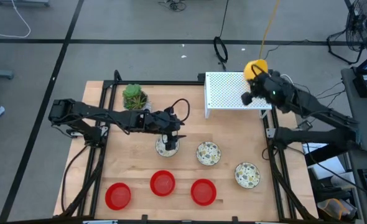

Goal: Pick & Place Mini bowls
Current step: Stack the yellow bowl on the yellow bowls on the shelf

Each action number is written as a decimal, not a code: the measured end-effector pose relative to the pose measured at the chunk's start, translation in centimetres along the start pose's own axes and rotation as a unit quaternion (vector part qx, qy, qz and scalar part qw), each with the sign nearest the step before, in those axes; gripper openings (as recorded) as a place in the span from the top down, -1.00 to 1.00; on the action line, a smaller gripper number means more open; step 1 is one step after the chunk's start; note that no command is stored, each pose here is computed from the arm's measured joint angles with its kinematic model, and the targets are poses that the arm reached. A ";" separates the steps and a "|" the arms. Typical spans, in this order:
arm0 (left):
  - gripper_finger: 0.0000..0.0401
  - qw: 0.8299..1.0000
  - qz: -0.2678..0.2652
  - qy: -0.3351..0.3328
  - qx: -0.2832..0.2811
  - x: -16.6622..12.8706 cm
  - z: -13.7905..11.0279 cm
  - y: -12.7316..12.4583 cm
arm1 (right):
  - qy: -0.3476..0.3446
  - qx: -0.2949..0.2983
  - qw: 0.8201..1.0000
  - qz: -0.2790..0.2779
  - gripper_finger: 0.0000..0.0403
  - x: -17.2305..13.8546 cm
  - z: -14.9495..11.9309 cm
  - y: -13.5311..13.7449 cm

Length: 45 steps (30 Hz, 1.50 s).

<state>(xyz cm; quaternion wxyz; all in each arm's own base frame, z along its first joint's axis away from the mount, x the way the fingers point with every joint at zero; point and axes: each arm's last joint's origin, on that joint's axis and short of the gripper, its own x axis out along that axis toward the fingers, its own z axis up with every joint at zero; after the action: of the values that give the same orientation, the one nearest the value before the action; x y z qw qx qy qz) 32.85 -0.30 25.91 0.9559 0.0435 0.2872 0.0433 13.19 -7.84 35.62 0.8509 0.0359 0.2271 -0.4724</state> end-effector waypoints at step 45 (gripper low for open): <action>-0.27 1.000 0.013 0.019 -0.007 0.1 -0.4 1.1 | 0.241 -0.017 0.966 -0.090 0.89 6.1 -0.8 -2.3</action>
<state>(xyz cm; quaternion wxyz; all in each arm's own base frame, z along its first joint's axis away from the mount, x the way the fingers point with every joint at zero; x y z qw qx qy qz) 32.66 0.78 25.64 0.9500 0.0399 0.3041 0.0587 13.78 -13.70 32.72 0.7256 0.1141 0.4358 -0.5203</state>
